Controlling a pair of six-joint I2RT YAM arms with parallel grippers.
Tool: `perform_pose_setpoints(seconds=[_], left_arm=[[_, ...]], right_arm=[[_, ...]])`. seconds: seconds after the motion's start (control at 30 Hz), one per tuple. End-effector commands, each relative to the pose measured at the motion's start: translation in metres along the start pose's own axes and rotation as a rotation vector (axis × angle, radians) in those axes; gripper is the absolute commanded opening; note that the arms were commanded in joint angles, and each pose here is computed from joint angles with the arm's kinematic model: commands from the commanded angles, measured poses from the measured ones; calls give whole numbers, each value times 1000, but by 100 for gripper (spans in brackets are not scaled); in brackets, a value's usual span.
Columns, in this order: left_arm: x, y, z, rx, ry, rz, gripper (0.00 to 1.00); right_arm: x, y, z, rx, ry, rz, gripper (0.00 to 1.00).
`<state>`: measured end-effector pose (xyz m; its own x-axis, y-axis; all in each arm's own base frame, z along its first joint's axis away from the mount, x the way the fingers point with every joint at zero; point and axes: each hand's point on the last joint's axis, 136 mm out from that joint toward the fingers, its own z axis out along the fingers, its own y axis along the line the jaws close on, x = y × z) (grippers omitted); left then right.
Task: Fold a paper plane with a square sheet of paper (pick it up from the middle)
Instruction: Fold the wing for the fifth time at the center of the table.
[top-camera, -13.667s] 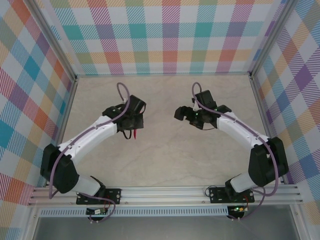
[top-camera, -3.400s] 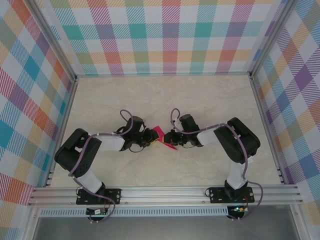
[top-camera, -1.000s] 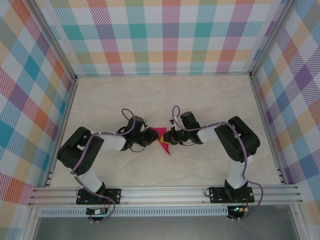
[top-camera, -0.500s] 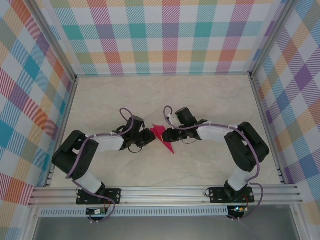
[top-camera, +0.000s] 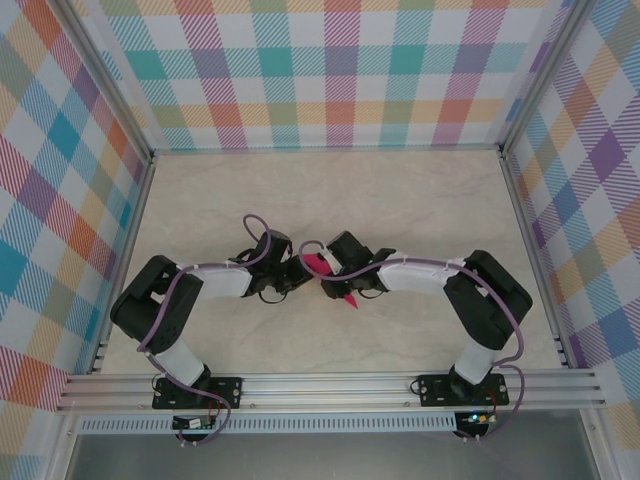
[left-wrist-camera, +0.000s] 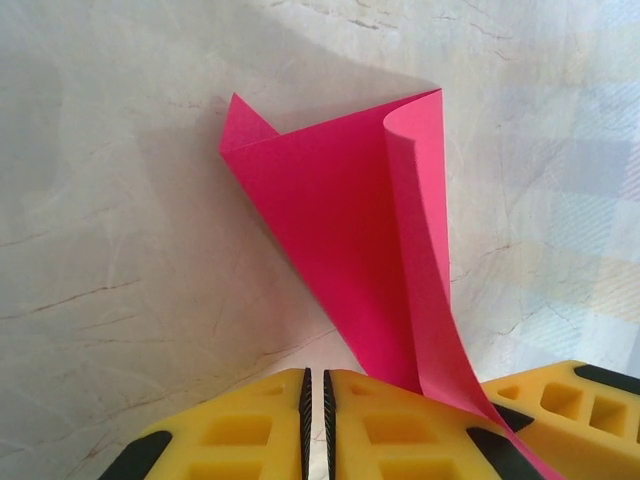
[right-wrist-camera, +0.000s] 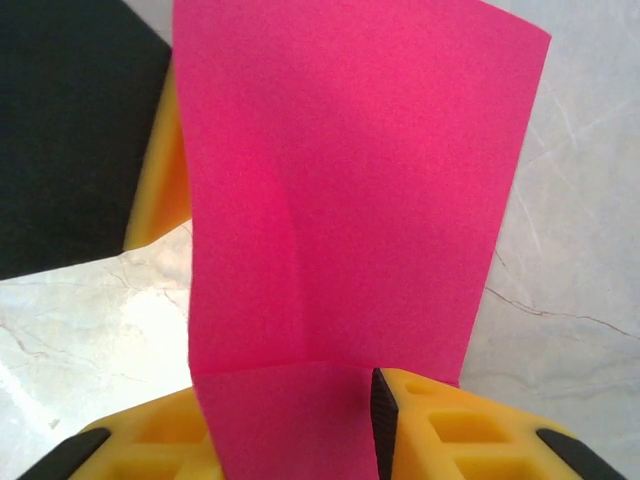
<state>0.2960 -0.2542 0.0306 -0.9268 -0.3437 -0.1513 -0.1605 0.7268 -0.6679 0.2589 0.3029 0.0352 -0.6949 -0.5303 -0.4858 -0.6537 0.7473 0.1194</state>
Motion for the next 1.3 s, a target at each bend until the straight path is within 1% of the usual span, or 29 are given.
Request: perform_pose_setpoints(seconds=[0.0,0.17,0.4,0.57,0.73,0.83,0.93,1.0,1.07,1.13,1.27], left_arm=[[5,-9,2,10,25,18,14],[6,-11,1,16,30,15,14],[4,-17,1,35,28,10,14],[3,-18,-1,36,24,8,14],[2,-20,-3,35,15,7,14],[1,-19,-4,30,12,6,14],[1,-19,-4,28,11,7,14],[1,-17,-5,20,9,6,14],[0,-14,-7,-1,-2,8,14],[-4,-10,-12,-35,-24,14,13],[-11,-4,-24,-80,-69,25,14]], right_arm=[[-1,-6,-1,104,-42,-78,35],[-3,-3,-1,153,-89,-156,37],[1,-3,6,267,-107,-265,38],[-1,-9,6,331,-130,-284,37],[2,-12,11,342,-118,-295,36],[6,-12,14,339,-107,-298,29],[6,-11,12,333,-108,-293,19],[5,-6,11,305,-115,-285,13],[6,-2,10,276,-114,-277,9],[8,2,10,237,-110,-257,7],[10,12,9,122,-104,-191,6]])
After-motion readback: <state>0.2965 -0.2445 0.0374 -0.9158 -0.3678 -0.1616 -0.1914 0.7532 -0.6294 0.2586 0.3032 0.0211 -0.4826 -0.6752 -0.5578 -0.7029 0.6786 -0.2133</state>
